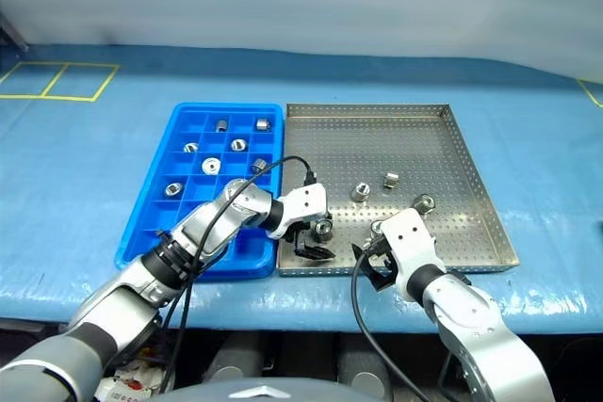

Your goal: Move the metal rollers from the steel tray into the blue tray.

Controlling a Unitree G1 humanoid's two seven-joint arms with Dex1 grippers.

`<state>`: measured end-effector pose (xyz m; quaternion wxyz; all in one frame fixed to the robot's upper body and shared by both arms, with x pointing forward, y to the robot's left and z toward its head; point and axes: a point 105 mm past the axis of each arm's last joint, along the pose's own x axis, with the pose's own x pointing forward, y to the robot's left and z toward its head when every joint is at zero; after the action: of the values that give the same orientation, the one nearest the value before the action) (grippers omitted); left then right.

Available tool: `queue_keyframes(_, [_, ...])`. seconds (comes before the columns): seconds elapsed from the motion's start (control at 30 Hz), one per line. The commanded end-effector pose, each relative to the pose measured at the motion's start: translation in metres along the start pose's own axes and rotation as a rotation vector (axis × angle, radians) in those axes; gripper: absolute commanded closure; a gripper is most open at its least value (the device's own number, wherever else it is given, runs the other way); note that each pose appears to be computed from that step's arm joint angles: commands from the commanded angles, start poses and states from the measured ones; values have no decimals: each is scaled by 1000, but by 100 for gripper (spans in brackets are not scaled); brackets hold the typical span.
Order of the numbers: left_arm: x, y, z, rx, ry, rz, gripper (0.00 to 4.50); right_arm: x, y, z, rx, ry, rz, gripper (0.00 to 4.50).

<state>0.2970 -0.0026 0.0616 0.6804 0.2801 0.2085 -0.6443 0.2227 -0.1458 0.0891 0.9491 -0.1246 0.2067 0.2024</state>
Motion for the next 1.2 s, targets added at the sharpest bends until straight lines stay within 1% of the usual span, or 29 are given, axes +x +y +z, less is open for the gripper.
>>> queue_keyframes(0.03, [1, 2, 4, 45, 6, 13, 163, -5, 1, 11, -16, -52, -17, 0])
queue_keyframes(0.1, [1, 4, 4, 50, 4, 26, 226, -5, 2, 11, -14, -54, -16, 0])
queue_keyframes(0.13, [0, 4, 5, 49, 0, 30, 266, -5, 2, 11, -14, -54, -15, 0])
queue_keyframes(0.17, [-1, 4, 7, 47, -12, 34, 280, -4, 2, 12, -14, -56, -12, 0])
queue_keyframes(0.27, [-11, 11, 18, 15, -83, 92, 280, -1, 4, 15, -23, -63, 6, 0])
queue_keyframes(0.4, [-34, 41, 28, -112, -205, 322, 280, 7, 8, 23, -56, -78, 51, 0])
queue_keyframes(0.47, [-57, 54, 32, -185, -296, 463, 280, 12, 13, 29, -83, -93, 91, 0])
queue_keyframes(0.53, [-80, 60, 34, -223, -367, 583, 280, 18, 18, 37, -110, -111, 131, 0])
queue_keyframes(0.6, [-102, 56, 33, -183, -406, 667, 280, 24, 24, 44, -135, -128, 174, 0])
queue_keyframes(0.7, [-124, 43, 22, -185, -407, 727, 280, 32, 33, 52, -168, -146, 230, 0])
queue_keyframes(0.87, [-156, 30, -8, -256, -356, 901, 280, 43, 51, 63, -207, -179, 332, 0])
queue_keyframes(0.97, [-168, 24, -23, -308, -327, 972, 280, 47, 57, 66, -222, -186, 365, 0])
queue_keyframes(1.07, [-176, 16, -43, -360, -260, 1036, 280, 50, 62, 68, -235, -194, 402, 0])
queue_keyframes(1.2, [-174, 10, -51, -405, -242, 1034, 280, 52, 68, 70, -249, -201, 437, 0])
